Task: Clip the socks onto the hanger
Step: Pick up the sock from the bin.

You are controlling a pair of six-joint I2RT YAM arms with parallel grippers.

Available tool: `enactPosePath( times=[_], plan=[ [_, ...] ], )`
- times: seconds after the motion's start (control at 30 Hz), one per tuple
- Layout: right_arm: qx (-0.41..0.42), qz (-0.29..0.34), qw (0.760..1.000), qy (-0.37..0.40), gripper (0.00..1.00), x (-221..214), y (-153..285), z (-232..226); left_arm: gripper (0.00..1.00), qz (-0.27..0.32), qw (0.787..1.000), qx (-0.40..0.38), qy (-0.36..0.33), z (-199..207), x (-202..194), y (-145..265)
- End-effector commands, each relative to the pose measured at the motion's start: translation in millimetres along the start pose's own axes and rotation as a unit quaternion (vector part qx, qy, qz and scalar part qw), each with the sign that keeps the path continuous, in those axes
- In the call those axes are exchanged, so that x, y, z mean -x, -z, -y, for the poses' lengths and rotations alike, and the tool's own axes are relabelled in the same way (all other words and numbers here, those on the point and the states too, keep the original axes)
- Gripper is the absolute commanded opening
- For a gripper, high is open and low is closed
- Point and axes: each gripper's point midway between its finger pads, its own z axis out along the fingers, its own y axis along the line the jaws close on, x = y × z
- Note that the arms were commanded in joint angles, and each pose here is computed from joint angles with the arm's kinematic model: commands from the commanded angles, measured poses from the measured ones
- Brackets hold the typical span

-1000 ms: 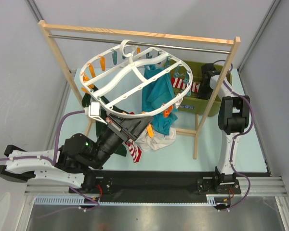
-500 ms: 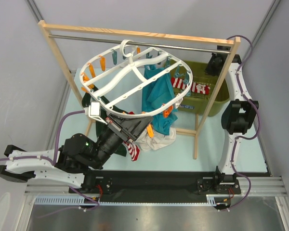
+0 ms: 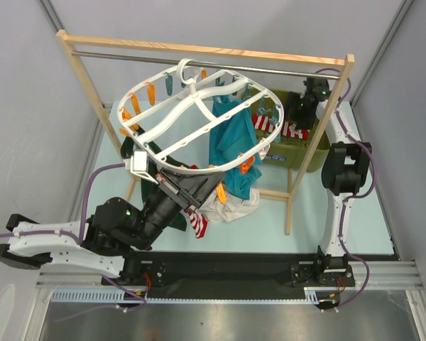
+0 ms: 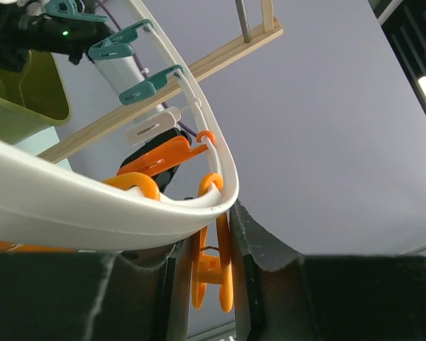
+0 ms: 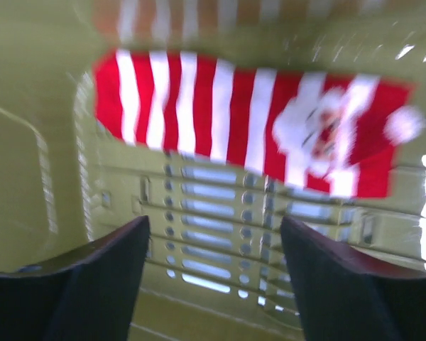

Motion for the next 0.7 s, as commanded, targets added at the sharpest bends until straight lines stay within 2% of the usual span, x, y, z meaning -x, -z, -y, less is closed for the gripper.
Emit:
enactPosePath(
  times=[0.0, 0.17, 0.27, 0.3, 0.37, 0.4, 0.5, 0.6, 0.67],
  plan=[
    [0.002, 0.011, 0.999, 0.043, 0.83, -5, 5, -11, 0.0, 0.023, 1.0, 0.007, -0.009, -1, 15, 2],
    [-0.038, 0.034, 0.997, 0.056, 0.91, 3, 17, 4, 0.0, 0.028, 0.999, 0.007, -0.026, 8, 27, 3],
    [-0.076, 0.033, 0.995, 0.052, 0.95, -3, 16, 19, 0.0, 0.03, 0.999, 0.011, -0.011, 2, 27, 5],
    [-0.074, 0.065, 0.993, 0.057, 0.95, 10, 26, 15, 0.0, 0.042, 0.999, 0.012, -0.021, 1, 36, 8],
    [-0.078, 0.076, 0.992, 0.055, 1.0, 5, 25, 20, 0.0, 0.052, 0.998, 0.038, -0.024, -9, 41, 10],
    [-0.069, 0.101, 0.991, 0.057, 1.0, 15, 34, 14, 0.0, 0.058, 0.997, 0.041, -0.004, -9, 44, 10],
    [-0.067, 0.115, 0.99, 0.052, 1.0, 26, 37, 14, 0.0, 0.045, 0.997, 0.056, 0.007, -11, 32, 5],
    [-0.032, 0.12, 0.99, 0.06, 1.0, 36, 34, 0, 0.0, 0.055, 0.996, 0.063, -0.026, -3, 40, -1],
    [0.006, 0.11, 0.992, 0.053, 0.98, 32, 23, -12, 0.0, 0.065, 0.995, 0.071, -0.023, -8, 42, -3]
  ],
)
